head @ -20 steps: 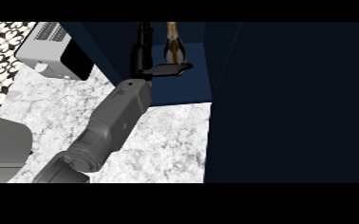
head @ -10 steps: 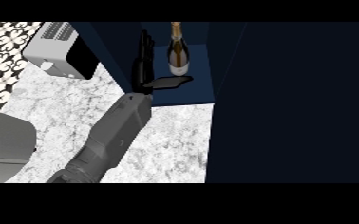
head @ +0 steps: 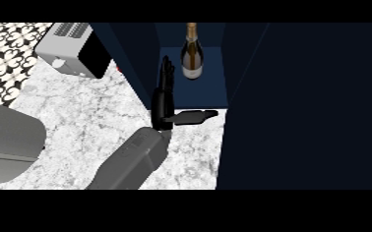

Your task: Pick up the wine, place it into the cabinet and close the cabinet

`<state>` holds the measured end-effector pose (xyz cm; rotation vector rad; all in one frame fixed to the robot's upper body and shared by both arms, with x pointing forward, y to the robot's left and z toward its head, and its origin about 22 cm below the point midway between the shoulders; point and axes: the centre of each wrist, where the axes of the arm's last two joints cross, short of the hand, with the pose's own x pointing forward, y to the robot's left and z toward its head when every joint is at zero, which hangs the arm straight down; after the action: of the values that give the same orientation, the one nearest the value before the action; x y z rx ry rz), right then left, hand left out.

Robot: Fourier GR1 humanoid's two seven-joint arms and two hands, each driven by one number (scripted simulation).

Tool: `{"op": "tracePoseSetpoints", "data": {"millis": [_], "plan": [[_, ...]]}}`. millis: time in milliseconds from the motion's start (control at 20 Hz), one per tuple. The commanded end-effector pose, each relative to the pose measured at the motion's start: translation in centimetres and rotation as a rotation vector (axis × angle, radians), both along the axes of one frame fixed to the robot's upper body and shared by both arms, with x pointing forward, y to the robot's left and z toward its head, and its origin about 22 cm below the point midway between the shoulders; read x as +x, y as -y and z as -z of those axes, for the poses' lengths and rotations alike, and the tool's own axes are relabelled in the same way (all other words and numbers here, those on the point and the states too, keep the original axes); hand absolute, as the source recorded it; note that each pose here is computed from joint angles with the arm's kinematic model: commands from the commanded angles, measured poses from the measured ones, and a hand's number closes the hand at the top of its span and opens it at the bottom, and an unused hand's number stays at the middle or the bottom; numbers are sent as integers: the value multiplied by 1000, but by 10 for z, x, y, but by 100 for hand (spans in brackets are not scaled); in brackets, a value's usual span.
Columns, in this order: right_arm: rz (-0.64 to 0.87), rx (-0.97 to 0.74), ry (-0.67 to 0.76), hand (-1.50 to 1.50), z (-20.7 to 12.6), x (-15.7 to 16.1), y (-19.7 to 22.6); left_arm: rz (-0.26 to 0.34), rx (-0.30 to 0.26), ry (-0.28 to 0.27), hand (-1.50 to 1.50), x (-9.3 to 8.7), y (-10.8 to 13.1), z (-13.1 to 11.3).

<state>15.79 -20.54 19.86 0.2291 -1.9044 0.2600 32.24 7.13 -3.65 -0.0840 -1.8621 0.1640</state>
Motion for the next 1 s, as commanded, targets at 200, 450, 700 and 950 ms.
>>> {"op": "tracePoseSetpoints", "data": {"millis": [200,450,700,950], "plan": [[11,14,14,-150,-14,-9,6,43,-30,46,-150,-59,15,-9],[23,27,7,-150,1,-12,-6,39,-67,39,-150,-99,14,-27],[15,4,27,-150,-6,-22,13,-39,-52,37,-150,-105,-13,-49],[-5,6,7,-150,4,-28,7,-6,-101,59,-150,-148,-17,-58]]}}
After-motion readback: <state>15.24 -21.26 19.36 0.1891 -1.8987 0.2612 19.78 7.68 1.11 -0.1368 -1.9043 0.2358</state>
